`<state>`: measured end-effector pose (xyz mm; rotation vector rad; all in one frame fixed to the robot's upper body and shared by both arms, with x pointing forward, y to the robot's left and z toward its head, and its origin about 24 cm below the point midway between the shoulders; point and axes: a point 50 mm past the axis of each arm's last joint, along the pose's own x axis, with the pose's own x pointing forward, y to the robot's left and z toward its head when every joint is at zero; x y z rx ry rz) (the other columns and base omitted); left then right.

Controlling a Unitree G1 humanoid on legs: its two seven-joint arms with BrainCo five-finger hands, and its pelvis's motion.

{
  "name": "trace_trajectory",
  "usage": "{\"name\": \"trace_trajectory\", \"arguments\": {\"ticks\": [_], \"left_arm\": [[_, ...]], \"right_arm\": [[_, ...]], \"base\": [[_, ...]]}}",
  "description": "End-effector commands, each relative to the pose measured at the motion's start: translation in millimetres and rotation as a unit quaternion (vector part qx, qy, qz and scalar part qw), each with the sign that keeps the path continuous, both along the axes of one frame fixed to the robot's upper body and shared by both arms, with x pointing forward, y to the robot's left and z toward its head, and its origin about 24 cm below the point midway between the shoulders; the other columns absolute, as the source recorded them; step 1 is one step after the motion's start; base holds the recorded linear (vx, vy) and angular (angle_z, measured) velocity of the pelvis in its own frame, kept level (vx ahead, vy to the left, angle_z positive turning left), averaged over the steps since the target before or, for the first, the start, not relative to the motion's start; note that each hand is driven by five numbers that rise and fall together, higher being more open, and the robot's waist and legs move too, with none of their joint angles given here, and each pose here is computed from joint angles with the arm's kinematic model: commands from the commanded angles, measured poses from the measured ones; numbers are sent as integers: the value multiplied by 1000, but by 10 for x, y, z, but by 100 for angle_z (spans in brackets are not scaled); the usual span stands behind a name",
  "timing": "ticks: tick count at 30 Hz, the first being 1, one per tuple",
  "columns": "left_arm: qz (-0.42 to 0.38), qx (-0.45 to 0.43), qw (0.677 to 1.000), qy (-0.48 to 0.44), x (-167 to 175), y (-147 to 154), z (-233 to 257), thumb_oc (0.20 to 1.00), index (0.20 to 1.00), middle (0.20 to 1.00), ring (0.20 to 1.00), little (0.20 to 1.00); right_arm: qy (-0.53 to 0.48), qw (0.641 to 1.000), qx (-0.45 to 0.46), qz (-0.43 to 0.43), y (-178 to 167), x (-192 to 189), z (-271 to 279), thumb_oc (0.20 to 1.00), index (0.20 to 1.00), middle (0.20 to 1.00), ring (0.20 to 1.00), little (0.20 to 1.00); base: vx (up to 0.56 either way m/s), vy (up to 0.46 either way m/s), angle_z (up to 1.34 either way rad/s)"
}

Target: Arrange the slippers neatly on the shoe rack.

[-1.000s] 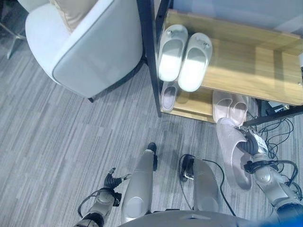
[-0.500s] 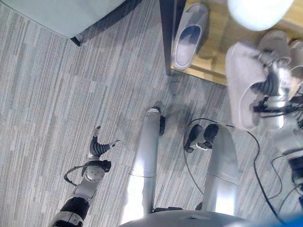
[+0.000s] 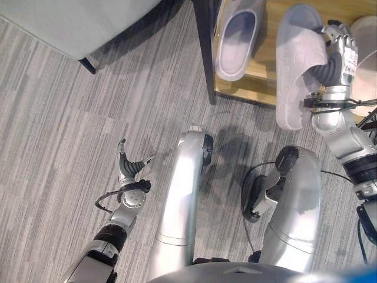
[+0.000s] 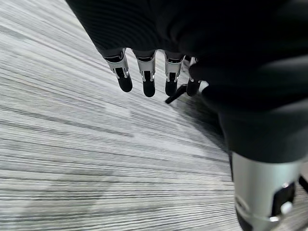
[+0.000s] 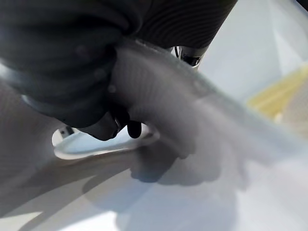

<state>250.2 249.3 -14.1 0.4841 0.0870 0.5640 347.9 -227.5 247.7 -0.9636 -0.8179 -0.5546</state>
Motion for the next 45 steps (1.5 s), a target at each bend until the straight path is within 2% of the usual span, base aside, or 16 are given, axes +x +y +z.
{"name": "trace_trajectory", "arguments": {"ticks": [1, 10, 11, 16, 20, 26, 28, 29, 30, 33, 36, 45], "left_arm": [[6, -1, 998, -58, 88, 12, 179, 1000, 1000, 1000, 1000, 1000], [32, -26, 999, -27, -30, 173, 35, 1000, 1000, 1000, 1000, 1000], [33, -33, 999, -24, -58, 193, 18, 1000, 1000, 1000, 1000, 1000], [18, -28, 999, -4, -103, 234, -21, 1000, 1000, 1000, 1000, 1000], [-34, 33, 999, 20, -77, 171, -14, 1000, 1000, 1000, 1000, 1000], [-41, 49, 998, 26, -63, 192, -13, 1000, 1000, 1000, 1000, 1000], [-37, 54, 997, 30, -65, 232, -12, 1000, 1000, 1000, 1000, 1000], [-36, 55, 997, 30, -67, 245, -7, 1000, 1000, 1000, 1000, 1000], [-32, 56, 998, 29, -74, 265, -2, 1000, 1000, 1000, 1000, 1000], [-14, 52, 998, 43, -130, 307, -74, 1000, 1000, 1000, 1000, 1000], [27, -6, 999, 45, -199, 274, -195, 1000, 1000, 1000, 1000, 1000], [27, -4, 996, 91, -333, 224, -375, 1000, 1000, 1000, 1000, 1000]], "right_arm": [[-120, 992, 39, 17, 12, -96, 694, 200, 200, 200, 200, 200], [-82, 991, 103, 13, 37, 191, 1045, 200, 200, 200, 200, 200], [-70, 988, 135, 27, 38, 233, 1018, 200, 200, 200, 200, 200], [-17, 985, 169, 10, -72, 356, 863, 200, 200, 200, 200, 200], [28, 985, 169, 2, -59, 449, 690, 200, 200, 200, 200, 200], [71, 984, 157, -46, -116, 540, 587, 200, 200, 200, 200, 200], [65, 978, 190, -51, -169, 535, 532, 200, 200, 200, 200, 200], [62, 977, 200, -49, -178, 532, 529, 244, 244, 244, 244, 244], [58, 975, 210, -45, -174, 530, 526, 1000, 1000, 1000, 1000, 1000], [47, 970, 236, -28, -110, 540, 541, 1000, 1000, 1000, 1000, 1000], [31, 961, 273, -9, -17, 551, 579, 1000, 1000, 1000, 1000, 1000], [-4, 947, 320, 38, 73, 513, 592, 1000, 1000, 1000, 1000, 1000]], "base": [[24, 15, -9], [13, 15, -3], [0, 0, 0], [-15, 13, 11], [-18, 17, 1], [-38, 30, -2], [-19, 18, -1], [0, 0, 0], [0, 0, 0], [-2, 12, -4], [-1, 6, -3], [-3, 1, -1]]}}
